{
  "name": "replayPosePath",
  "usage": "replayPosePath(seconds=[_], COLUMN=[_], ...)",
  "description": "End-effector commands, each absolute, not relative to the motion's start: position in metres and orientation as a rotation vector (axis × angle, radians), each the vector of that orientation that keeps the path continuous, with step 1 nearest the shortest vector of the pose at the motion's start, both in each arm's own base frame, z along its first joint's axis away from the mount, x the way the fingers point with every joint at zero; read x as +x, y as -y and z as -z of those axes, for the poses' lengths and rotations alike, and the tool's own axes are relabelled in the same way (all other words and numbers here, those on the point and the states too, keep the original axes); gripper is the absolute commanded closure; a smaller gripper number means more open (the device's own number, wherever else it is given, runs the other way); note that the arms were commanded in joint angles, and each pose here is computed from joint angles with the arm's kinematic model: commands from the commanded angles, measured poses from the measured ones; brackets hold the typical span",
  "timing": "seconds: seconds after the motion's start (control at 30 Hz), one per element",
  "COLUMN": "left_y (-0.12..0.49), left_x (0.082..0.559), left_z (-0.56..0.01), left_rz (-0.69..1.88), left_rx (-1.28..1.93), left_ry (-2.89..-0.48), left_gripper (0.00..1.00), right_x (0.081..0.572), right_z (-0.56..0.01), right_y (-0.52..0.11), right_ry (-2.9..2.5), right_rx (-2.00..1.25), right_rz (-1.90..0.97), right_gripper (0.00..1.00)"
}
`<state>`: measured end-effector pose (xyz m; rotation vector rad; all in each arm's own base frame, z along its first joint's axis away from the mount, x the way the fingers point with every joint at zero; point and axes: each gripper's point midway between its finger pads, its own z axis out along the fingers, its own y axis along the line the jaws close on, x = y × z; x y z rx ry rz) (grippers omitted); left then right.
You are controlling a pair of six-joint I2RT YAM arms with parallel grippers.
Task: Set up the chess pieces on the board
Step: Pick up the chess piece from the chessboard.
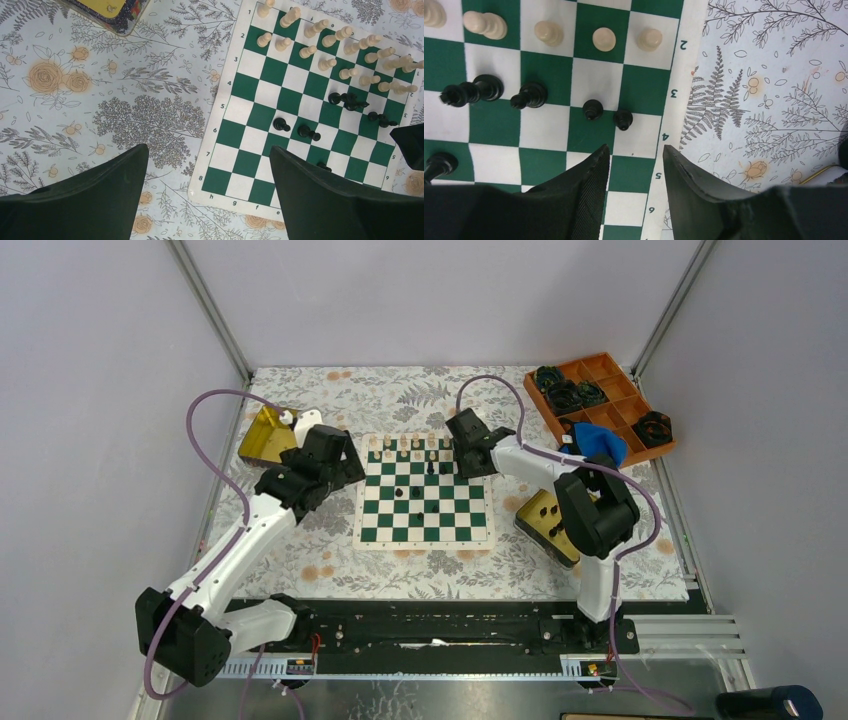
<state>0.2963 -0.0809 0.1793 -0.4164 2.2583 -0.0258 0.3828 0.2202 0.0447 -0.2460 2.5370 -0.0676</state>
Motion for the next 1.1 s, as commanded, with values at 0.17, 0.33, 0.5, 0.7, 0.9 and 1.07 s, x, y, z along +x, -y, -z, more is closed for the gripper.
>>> replayPosePath(seconds=[0.17, 0.33, 0.5, 0.7, 0.9, 1.07], left_y=[0.078, 0.077, 0.076, 0.073, 0.070, 0.070], left_x=[0.308, 0.309, 0.309, 0.310, 0.311, 0.311], left_z=[-0.187, -0.186, -0.186, -0.186, -0.186, -0.184], left_rz=[0.033, 0.028, 0.028, 0.022, 0.018, 0.027], left_rx=[-0.398, -0.397, -0.396, -0.398, -0.398, -0.401], left_ry=[-2.218, -2.221, -2.223, -2.222, -2.227, -2.234], left_gripper=[0.01, 0.01, 0.01, 0.01, 0.01, 0.01], right_x=[0.404, 0.409, 0.413, 0.417, 0.419, 0.416], right_z=[-0.050, -0.048, -0.046, -0.045, -0.041, -0.039], right_y=[-0.225, -0.228, -0.231, -0.236, -0.236, -0.233], right_ry=[-2.522, -2.525, -2.527, -2.531, -2.543, -2.557], right_rx=[-0.218, -0.214, -0.211, -0.214, -0.212, -0.207], right_rz=[0.005, -0.013, -0.030, -0.037, -0.040, -0.034], right_gripper=[0.55, 0.57, 0.57, 0.59, 0.67, 0.74])
